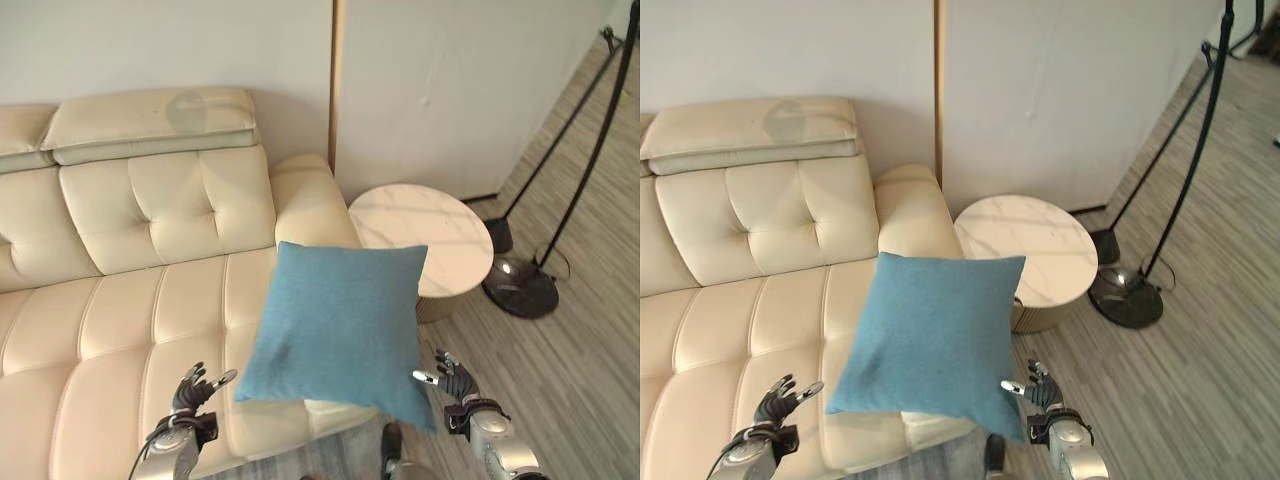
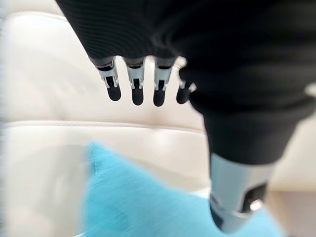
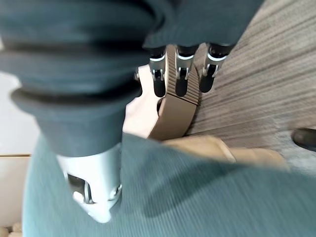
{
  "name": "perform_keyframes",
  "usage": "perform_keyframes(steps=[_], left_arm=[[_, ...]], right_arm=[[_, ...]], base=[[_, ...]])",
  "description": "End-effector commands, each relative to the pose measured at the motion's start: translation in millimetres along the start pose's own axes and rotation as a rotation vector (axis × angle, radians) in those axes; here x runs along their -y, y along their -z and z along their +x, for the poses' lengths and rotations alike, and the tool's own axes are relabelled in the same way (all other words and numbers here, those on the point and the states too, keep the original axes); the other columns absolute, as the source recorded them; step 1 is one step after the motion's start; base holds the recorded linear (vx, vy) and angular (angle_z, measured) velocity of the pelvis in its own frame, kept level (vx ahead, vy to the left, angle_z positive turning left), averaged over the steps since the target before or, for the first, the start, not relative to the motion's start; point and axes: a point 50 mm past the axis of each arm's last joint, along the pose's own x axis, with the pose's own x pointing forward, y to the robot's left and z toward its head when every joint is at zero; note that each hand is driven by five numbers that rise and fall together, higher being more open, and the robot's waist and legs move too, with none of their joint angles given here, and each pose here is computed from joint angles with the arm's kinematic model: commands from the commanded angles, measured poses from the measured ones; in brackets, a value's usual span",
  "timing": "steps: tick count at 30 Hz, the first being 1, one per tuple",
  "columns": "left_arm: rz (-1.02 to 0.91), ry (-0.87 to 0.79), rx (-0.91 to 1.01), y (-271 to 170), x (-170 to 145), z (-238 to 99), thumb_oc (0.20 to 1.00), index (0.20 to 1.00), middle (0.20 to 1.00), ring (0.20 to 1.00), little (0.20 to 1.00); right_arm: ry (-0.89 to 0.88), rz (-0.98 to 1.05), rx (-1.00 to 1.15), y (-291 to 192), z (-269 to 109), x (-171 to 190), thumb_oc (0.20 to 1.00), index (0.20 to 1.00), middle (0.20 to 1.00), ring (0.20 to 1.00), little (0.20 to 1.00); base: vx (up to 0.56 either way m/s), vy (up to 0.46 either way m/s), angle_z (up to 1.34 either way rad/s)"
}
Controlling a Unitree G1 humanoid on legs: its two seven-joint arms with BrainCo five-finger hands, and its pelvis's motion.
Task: Pick up all the scattered cushions and arrange them neatly on the sofa.
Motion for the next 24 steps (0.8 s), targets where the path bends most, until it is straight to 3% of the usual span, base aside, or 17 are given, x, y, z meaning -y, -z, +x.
perform_keyframes(steps=[1, 8, 17, 22, 24], left_arm=[[0.027, -0.015, 0.06, -22, -3, 11, 1.0, 1.0, 1.0, 1.0, 1.0], [0.043, -0.113, 0.026, -25, -25, 19, 1.0, 1.0, 1.0, 1.0, 1.0], [0.188, -0.235, 0.199, -107, -81, 26, 1.0, 1.0, 1.0, 1.0, 1.0], [0.218, -0.217, 0.203, -120, -78, 30, 1.0, 1.0, 1.0, 1.0, 1.0], [0.21, -0.176, 0.192, -118, -62, 34, 1.0, 1.0, 1.0, 1.0, 1.0]], right_arm=[[0.002, -0.017, 0.078, -15, 0, 4, 1.0, 1.0, 1.0, 1.0, 1.0], [0.034, -0.048, 0.076, -14, -1, 15, 1.0, 1.0, 1.0, 1.0, 1.0], [0.071, -0.125, 0.193, -51, 0, 37, 1.0, 1.0, 1.0, 1.0, 1.0], [0.029, -0.135, 0.223, -62, 4, 23, 1.0, 1.0, 1.0, 1.0, 1.0], [-0.016, -0.118, 0.242, -67, 5, 4, 1.0, 1.0, 1.0, 1.0, 1.0]], base=[[0.05, -0.052, -0.03], [0.06, -0.017, 0.06], [0.02, 0.042, -0.05], [-0.04, 0.071, -0.14], [-0.09, 0.089, -0.12]])
